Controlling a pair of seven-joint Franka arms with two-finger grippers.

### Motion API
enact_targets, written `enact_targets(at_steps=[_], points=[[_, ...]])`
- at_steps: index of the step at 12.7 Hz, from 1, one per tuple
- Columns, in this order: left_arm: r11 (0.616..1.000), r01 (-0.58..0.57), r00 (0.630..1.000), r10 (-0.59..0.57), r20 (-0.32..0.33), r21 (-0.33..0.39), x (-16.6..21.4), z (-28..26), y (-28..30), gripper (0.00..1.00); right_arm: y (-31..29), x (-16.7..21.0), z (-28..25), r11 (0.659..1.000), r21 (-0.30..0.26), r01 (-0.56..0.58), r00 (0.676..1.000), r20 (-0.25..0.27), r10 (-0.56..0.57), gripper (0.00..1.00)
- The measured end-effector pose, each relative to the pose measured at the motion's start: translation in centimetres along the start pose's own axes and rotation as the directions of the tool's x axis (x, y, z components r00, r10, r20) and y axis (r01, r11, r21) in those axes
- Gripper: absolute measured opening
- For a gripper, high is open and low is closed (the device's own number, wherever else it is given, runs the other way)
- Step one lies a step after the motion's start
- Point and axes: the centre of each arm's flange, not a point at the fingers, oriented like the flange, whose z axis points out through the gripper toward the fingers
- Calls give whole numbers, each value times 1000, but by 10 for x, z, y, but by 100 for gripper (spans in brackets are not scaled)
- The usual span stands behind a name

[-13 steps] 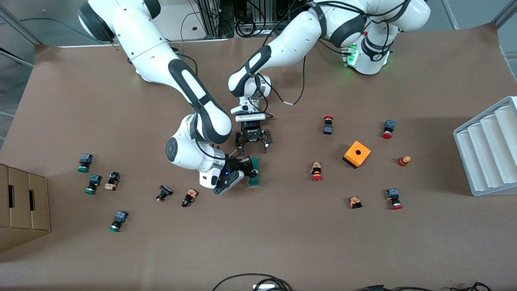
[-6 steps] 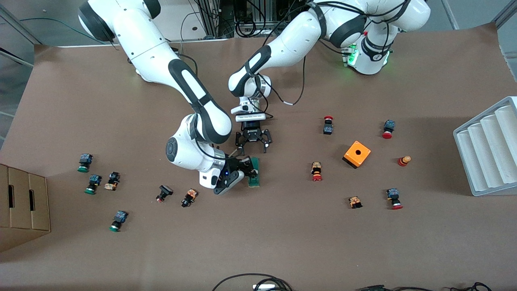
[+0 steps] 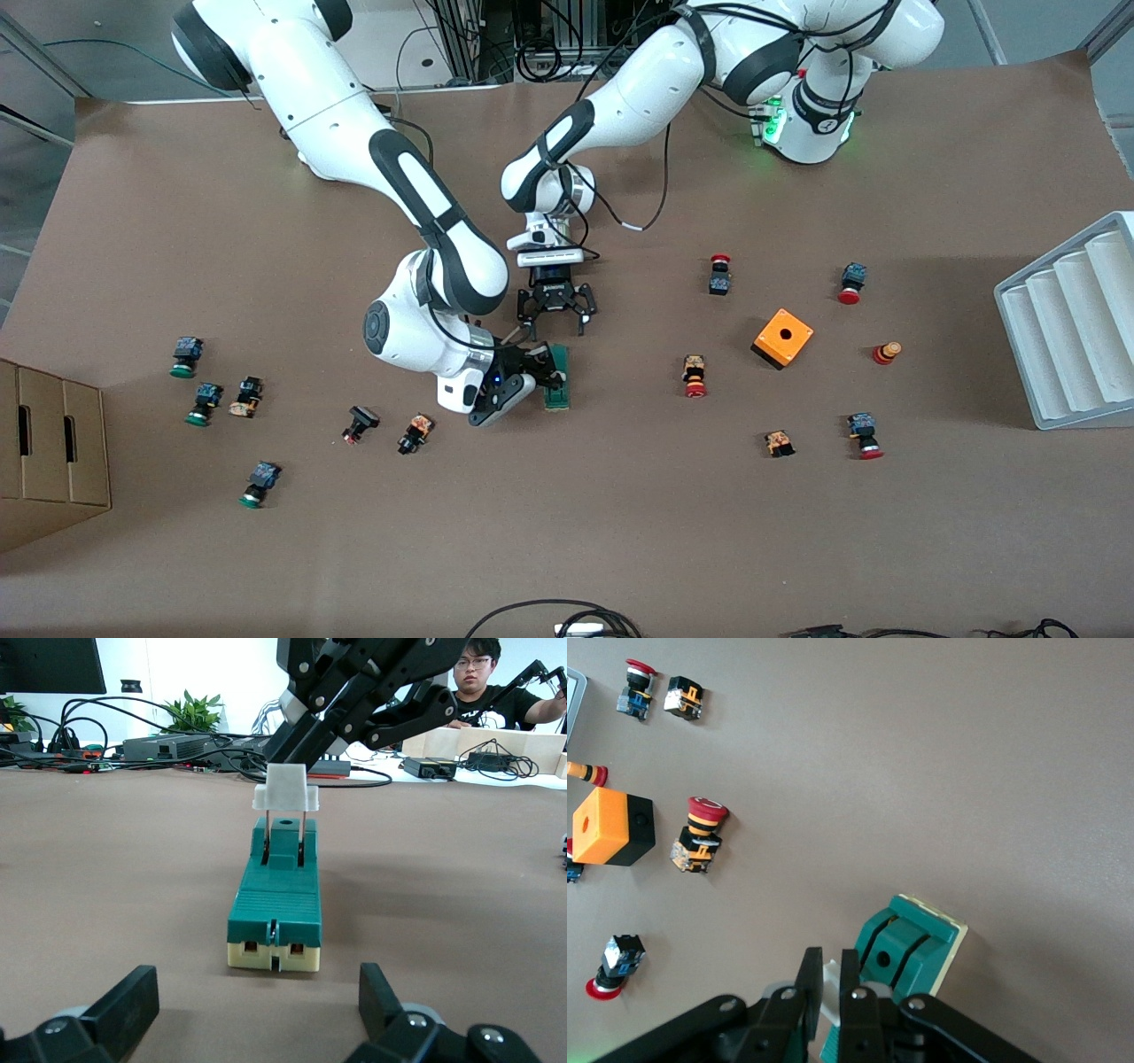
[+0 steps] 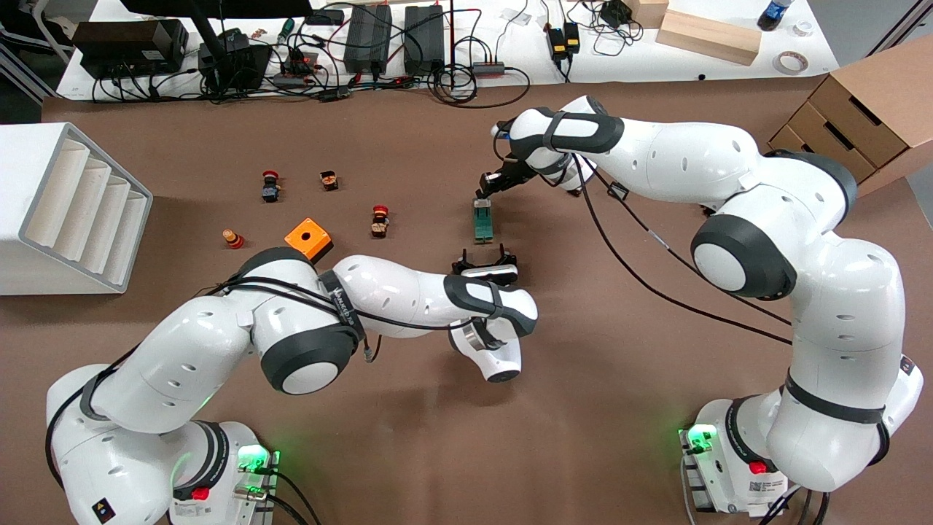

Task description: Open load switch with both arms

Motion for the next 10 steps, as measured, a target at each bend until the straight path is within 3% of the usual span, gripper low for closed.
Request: enact_targets(at_steps=[10], points=[[1000,-1,1000,1,-7,-4,-1,0,-1,100,-3,-5,-4,1000,0,-1,1000,5,1,15]])
